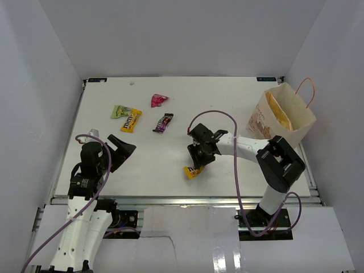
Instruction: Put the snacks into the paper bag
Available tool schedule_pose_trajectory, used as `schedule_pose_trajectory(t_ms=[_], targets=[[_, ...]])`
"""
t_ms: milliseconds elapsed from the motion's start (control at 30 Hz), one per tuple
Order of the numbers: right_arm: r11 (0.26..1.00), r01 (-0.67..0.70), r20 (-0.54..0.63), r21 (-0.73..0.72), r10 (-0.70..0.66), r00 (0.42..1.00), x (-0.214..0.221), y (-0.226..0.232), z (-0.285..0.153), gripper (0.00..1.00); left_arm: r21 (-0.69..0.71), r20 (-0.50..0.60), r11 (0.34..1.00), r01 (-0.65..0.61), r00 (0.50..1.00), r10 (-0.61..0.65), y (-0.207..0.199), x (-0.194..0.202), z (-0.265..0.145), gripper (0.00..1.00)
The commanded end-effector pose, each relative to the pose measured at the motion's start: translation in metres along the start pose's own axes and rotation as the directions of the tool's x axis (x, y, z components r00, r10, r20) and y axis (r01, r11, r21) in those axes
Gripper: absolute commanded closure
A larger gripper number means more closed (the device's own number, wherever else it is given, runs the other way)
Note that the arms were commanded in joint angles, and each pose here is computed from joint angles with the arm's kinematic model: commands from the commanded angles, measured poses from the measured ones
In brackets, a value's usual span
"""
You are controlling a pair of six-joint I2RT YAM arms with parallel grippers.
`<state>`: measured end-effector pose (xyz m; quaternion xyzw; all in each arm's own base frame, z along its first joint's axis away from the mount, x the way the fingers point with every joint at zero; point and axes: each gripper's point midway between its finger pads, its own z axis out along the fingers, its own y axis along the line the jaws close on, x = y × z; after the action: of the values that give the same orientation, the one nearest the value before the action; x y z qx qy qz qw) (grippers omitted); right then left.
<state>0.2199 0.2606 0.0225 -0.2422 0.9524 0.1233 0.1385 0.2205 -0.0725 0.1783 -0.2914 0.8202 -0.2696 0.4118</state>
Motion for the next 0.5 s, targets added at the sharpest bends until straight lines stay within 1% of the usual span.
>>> schedule_pose_trajectory(t_ms=[0,33,67,100,133,200,233,267,300,333,367,400,433,467], targets=[[0.995,0.047,0.01,0.084,-0.048,0.999,-0.007,-0.014,0.006,0.54,-0.008,0.004,1.0,0.0,1.0,0.0,0.003,0.0,0.001,0.07],[0.994,0.066,0.019,0.083,-0.068,0.997,-0.011,-0.014,0.004,0.62,-0.007,0.005,1.0,0.0,1.0,0.0,0.002,0.0,0.001,0.07],[0.994,0.075,0.036,0.08,-0.078,0.996,-0.017,-0.013,0.001,0.66,-0.005,0.003,1.0,-0.002,1.0,0.002,0.002,0.0,0.001,0.07],[0.993,0.089,0.051,0.073,-0.093,0.994,-0.021,-0.011,-0.001,0.78,-0.003,0.003,1.0,-0.002,1.0,0.002,0.002,0.0,0.002,0.07],[0.991,0.112,0.082,0.068,-0.117,0.99,-0.029,-0.01,-0.007,0.84,0.001,0.003,1.0,-0.004,1.0,0.004,0.001,0.0,0.002,0.07],[0.99,0.133,0.122,0.043,-0.138,0.983,-0.039,-0.006,-0.015,0.92,0.013,-0.001,1.0,-0.015,1.0,0.015,0.0,0.001,0.003,0.07],[0.985,0.172,0.177,0.025,-0.174,0.969,-0.05,-0.002,-0.026,0.92,0.036,-0.004,0.999,-0.02,1.0,0.02,-0.005,0.001,0.003,0.07],[0.979,0.205,0.206,-0.006,-0.199,0.958,-0.055,0.003,-0.033,0.92,0.05,-0.005,0.998,-0.025,1.0,0.026,-0.007,0.001,0.003,0.07],[0.968,0.248,0.279,-0.048,-0.226,0.933,-0.068,0.012,-0.049,0.92,0.072,-0.008,0.997,-0.035,0.999,0.036,-0.01,0.002,0.003,0.07],[0.941,0.336,0.321,-0.05,-0.303,0.897,-0.075,0.014,-0.06,0.92,0.084,-0.007,0.996,-0.038,0.999,0.039,-0.013,0.001,0.003,0.07],[0.909,0.405,0.378,-0.097,-0.343,0.86,-0.085,0.023,-0.076,0.92,0.092,-0.009,0.995,-0.043,0.999,0.044,-0.014,0.002,0.003,0.07],[0.878,0.467,0.428,-0.107,-0.384,0.818,-0.093,0.027,-0.09,0.92,0.105,-0.003,0.993,-0.049,0.999,0.049,-0.016,0.001,0.003,0.07],[0.822,0.564,0.506,-0.072,-0.458,0.731,-0.104,0.03,-0.116,0.92,0.113,-0.007,0.992,-0.054,0.998,0.055,-0.017,0.001,0.003,0.07],[0.782,0.616,0.567,-0.096,-0.466,0.68,-0.111,0.031,-0.135,0.92,0.116,-0.004,0.992,-0.055,0.998,0.056,-0.018,0.001,0.003,0.07]])
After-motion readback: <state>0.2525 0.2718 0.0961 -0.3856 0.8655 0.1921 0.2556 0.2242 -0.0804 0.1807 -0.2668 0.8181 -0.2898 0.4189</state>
